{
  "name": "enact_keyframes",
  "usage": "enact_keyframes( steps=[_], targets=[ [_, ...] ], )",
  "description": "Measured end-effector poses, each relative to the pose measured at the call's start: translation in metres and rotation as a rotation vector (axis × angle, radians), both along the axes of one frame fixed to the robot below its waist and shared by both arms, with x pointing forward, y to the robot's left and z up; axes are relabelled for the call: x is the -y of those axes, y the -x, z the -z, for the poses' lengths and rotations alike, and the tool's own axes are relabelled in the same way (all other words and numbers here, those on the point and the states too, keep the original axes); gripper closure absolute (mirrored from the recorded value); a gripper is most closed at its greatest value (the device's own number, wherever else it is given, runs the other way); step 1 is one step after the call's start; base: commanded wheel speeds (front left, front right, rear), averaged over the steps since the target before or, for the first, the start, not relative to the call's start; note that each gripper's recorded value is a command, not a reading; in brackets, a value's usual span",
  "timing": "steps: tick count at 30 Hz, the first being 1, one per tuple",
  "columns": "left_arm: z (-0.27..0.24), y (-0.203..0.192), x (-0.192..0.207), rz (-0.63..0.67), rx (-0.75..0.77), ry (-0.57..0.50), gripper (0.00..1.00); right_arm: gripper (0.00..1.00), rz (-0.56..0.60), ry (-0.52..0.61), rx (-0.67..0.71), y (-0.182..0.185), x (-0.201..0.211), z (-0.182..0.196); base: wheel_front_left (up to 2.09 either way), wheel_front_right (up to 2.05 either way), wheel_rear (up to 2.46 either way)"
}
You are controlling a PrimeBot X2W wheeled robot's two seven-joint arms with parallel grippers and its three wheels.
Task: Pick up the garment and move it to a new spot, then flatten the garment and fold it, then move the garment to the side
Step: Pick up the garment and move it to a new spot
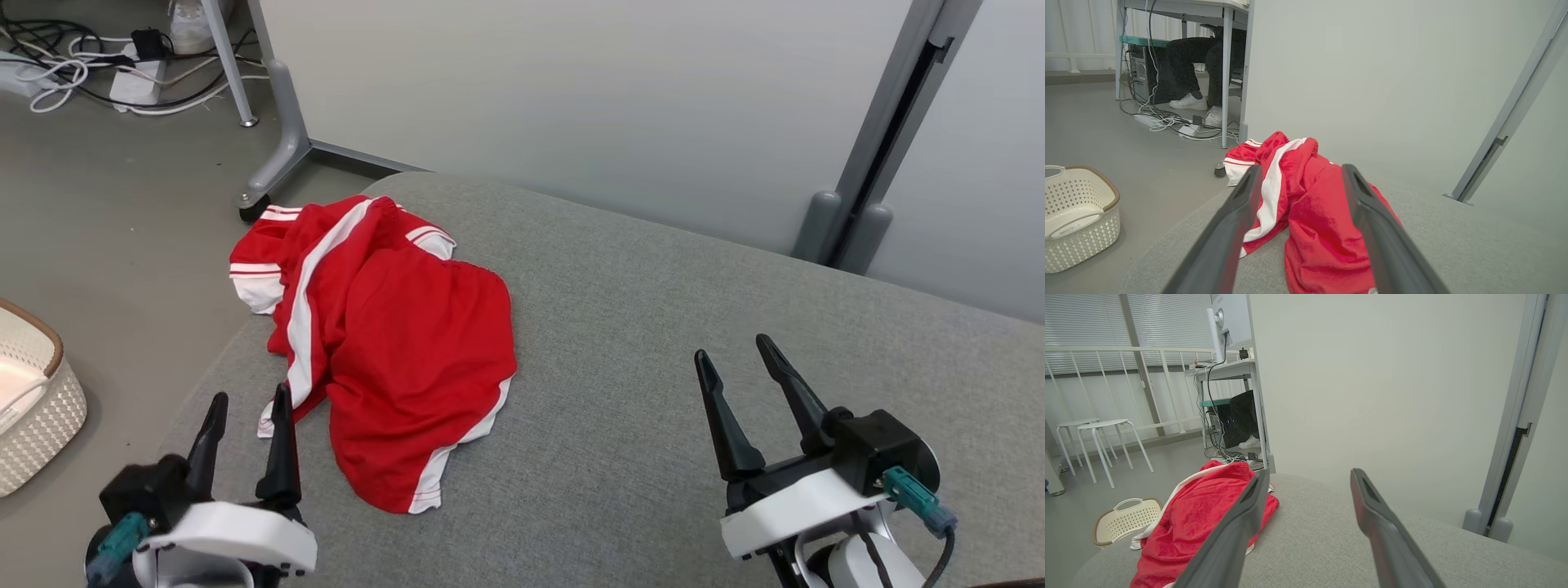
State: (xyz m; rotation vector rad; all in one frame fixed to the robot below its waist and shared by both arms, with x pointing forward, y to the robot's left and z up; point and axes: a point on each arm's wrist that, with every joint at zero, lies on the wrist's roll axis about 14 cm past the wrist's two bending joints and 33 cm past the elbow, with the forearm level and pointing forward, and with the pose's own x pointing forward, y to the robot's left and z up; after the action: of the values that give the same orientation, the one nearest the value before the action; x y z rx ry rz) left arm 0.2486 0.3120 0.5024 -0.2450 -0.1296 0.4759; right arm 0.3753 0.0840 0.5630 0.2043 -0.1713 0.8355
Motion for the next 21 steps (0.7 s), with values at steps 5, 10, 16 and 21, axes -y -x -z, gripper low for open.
enact_keyframes(
  steps=[5,10,16,21],
  targets=[
    [-0.003,-0.032,-0.005,0.077,-0.081,0.045,0.00,0.00,0.031,-0.010,0.004,-0.010,0.010,-0.002,0.00,0.00,0.00],
    [-0.020,-0.069,-0.021,0.127,-0.151,0.032,0.00,0.00,0.075,-0.010,0.015,-0.027,0.027,-0.001,0.00,0.00,0.00],
    [-0.026,-0.127,-0.043,0.182,-0.257,0.088,0.00,0.00,0.143,-0.016,0.034,-0.056,0.054,0.000,0.00,0.00,0.00],
    [-0.009,-0.156,-0.071,0.178,-0.413,0.106,0.00,0.00,0.188,0.003,0.031,-0.073,0.074,0.012,0.00,0.00,0.00]
  ],
)
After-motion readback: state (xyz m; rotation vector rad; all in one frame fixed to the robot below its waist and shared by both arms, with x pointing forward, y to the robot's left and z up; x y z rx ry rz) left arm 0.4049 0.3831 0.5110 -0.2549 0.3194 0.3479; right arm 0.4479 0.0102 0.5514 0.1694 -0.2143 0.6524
